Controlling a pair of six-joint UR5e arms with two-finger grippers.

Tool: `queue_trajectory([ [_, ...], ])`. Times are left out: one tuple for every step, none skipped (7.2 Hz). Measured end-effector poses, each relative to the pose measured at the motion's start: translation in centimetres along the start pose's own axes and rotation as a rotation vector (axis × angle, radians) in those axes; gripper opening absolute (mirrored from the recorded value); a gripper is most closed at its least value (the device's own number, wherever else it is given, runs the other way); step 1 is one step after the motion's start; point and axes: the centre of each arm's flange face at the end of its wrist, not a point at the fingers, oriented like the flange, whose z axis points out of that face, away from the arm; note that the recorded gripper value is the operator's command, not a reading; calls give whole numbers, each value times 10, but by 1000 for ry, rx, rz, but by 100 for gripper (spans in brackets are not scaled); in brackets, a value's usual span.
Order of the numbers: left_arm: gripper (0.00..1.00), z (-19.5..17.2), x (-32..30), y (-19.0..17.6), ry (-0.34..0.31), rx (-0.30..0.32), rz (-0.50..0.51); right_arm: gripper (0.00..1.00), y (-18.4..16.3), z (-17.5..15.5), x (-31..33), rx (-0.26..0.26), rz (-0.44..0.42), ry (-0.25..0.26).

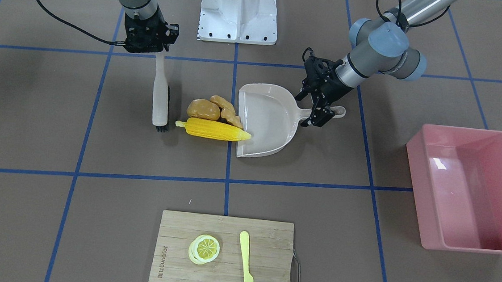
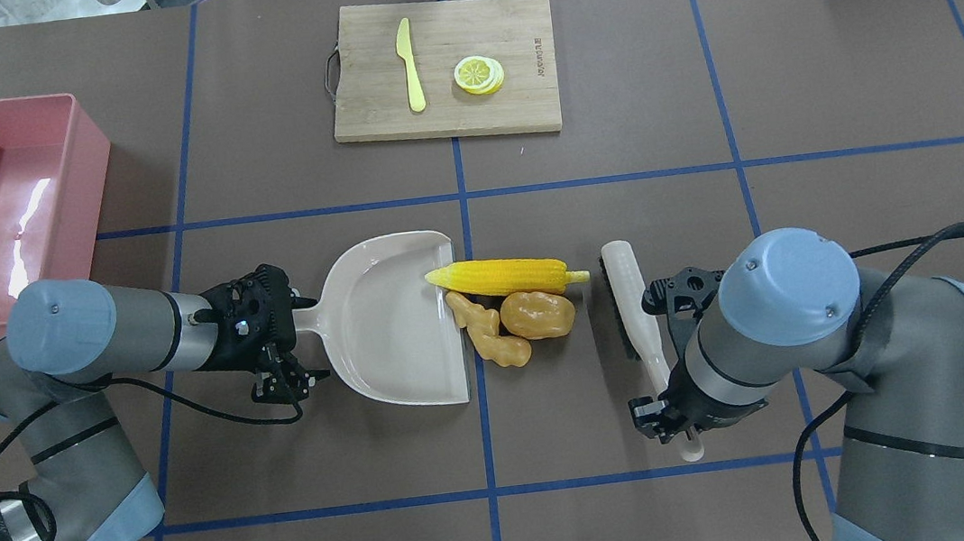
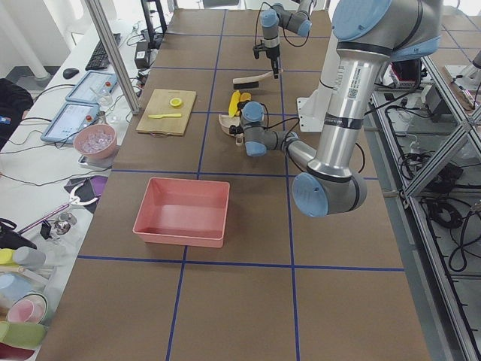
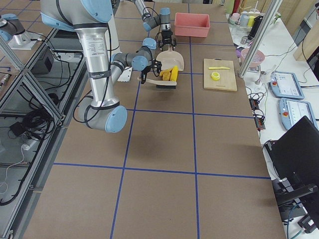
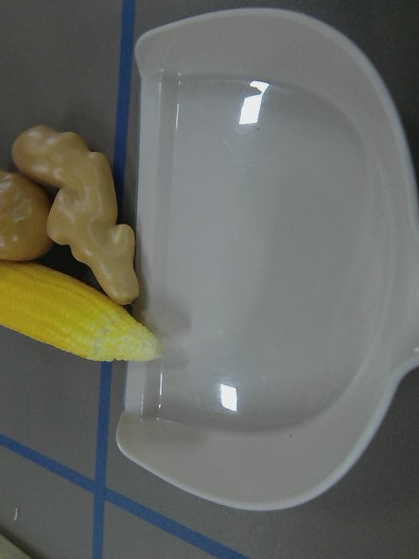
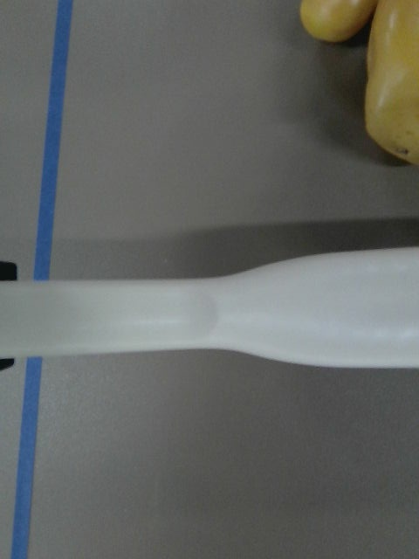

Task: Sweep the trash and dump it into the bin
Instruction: 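Sweep the corn, potato and ginger into the dustpan with the right brush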

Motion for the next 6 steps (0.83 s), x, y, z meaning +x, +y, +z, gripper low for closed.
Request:
queue_trajectory([
  [96, 0, 0, 0, 0, 0, 0, 0, -3, 6, -12, 10, 14, 4],
  [96, 0, 0, 0, 0, 0, 0, 0, -6, 8, -21, 19, 20, 1],
  [96, 0, 0, 0, 0, -1, 0, 0, -4, 9, -31, 18, 22, -6],
  [96, 0, 0, 0, 1, -2, -1, 0, 1, 12, -46, 11, 26, -15],
  [96, 0, 0, 0, 1, -2, 0, 0, 6, 15, -61, 3, 29, -23],
  [96, 0, 0, 0, 0, -1, 0, 0, 8, 18, -76, -4, 27, -31],
])
